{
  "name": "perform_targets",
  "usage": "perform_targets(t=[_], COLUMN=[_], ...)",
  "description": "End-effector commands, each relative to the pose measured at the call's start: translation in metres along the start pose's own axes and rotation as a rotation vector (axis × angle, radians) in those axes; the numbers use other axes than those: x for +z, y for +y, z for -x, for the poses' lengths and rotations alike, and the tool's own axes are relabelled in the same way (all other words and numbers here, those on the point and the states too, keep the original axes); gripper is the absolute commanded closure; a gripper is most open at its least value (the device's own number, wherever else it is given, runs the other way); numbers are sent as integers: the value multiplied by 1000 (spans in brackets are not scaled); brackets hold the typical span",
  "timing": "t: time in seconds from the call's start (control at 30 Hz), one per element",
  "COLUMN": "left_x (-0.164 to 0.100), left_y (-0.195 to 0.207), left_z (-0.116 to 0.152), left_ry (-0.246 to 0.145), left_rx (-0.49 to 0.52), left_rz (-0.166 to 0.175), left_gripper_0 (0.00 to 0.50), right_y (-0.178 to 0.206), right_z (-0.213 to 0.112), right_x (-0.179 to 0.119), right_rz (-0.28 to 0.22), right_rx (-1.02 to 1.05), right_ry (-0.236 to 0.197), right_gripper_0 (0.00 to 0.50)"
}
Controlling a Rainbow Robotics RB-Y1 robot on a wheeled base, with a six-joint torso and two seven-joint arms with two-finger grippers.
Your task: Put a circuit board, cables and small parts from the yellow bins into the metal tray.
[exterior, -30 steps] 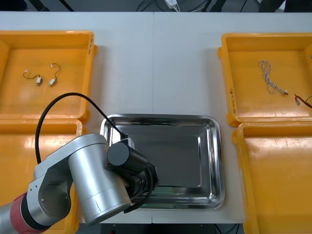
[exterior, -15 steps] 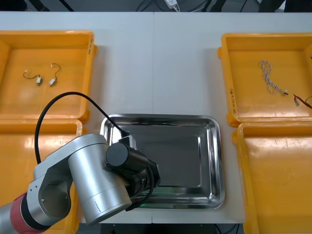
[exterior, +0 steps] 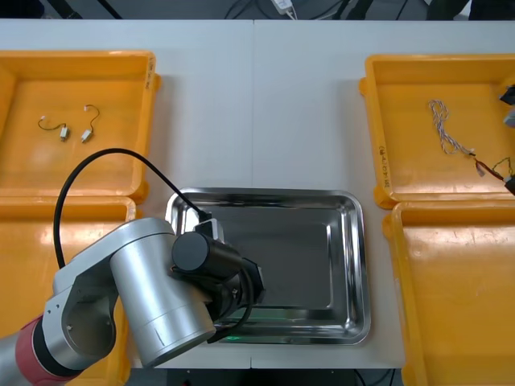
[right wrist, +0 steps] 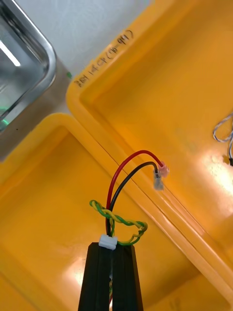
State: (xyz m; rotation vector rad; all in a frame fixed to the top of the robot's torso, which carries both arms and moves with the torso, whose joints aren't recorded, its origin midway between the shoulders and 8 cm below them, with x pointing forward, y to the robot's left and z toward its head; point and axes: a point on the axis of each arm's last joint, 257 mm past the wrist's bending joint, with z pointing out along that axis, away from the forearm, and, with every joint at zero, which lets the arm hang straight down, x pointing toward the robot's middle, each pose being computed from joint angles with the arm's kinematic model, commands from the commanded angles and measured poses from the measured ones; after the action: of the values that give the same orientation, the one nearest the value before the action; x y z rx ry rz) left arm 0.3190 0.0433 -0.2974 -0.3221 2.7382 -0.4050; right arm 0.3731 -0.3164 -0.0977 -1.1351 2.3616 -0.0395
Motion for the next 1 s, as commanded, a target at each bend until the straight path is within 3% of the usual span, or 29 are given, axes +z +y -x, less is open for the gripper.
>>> perform_targets(t=[0.03, 0.17, 0.3, 0.5, 0.73, 1.0], left_x=[-16, -27, -40, -60, -82, -103], left_y=[-6, 4, 6, 9, 17, 37], left_z=[34, 48, 64, 88, 117, 146], left_ry=[-50, -47, -45, -61, -104, -115], left_rx=[-46, -4, 2, 49, 106, 195], left_rz=[-28, 12, 22, 42, 71, 105], left_gripper_0=[0, 0, 0, 0, 0, 0], right_y=[14, 37, 60, 95, 137, 178], right_z=[24, 34, 46, 66, 89, 96], right_x=[-6, 1, 9, 25, 43, 62], right_rz=[-22, 33, 107, 179, 244, 300], right_rx=[-90, -122, -156, -248, -349, -436], right_ry=[2, -22, -57, -64, -67, -73], right_gripper_0=[500, 500, 500, 500, 500, 500])
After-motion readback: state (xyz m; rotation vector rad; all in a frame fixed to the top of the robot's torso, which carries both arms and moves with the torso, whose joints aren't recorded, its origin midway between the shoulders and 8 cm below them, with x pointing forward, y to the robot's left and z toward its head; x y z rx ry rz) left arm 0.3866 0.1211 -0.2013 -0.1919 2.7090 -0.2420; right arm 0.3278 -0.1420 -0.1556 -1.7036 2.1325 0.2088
